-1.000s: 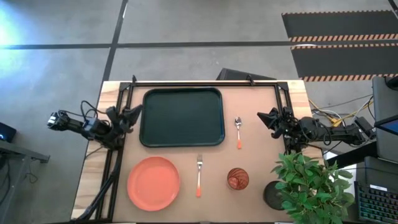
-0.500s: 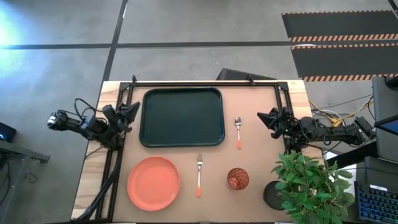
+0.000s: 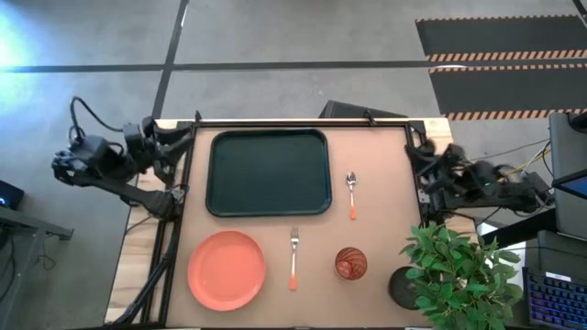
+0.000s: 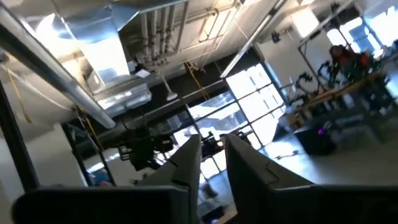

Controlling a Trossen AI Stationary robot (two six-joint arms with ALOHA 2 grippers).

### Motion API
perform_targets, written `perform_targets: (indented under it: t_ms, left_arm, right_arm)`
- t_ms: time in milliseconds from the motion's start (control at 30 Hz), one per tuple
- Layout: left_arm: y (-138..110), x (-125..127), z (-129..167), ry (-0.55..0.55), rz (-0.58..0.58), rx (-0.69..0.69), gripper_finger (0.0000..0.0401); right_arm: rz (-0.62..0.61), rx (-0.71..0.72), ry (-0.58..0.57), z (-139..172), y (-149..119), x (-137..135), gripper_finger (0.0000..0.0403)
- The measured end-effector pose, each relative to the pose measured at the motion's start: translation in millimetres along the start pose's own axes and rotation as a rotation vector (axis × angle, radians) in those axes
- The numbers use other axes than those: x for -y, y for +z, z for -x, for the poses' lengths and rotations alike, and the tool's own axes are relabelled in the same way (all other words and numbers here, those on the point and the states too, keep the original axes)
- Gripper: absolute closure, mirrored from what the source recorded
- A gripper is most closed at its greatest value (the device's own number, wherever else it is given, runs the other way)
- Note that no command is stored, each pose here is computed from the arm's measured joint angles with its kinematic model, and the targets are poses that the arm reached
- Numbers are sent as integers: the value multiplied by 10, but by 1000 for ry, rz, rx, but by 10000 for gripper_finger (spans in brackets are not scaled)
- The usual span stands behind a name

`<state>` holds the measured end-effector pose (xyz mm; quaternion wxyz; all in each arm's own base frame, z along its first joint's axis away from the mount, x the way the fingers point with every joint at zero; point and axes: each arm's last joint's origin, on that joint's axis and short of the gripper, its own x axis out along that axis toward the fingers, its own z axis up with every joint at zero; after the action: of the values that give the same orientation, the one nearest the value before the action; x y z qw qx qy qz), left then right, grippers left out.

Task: Pick and place plate/cup/fork/spoon on tray
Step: Put the orange plate on the black tray

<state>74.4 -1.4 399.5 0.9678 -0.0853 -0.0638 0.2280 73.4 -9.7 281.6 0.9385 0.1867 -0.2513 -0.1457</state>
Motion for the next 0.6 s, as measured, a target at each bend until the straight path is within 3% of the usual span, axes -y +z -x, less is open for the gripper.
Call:
perform_targets:
  t_ms: [167, 400, 600]
  left_arm:
    - [123, 50, -37, 37, -11, -189, 251]
    - [-57, 71, -73, 153, 104, -450, 253]
    - [-411, 258, -186, 53, 294, -817, 270]
  right_arm:
    - [146, -96, -39, -124, 534, -211, 279]
    - [224, -269, -95, -327, 1038, -447, 244]
    - [283, -386, -122, -512, 1229, -584, 243]
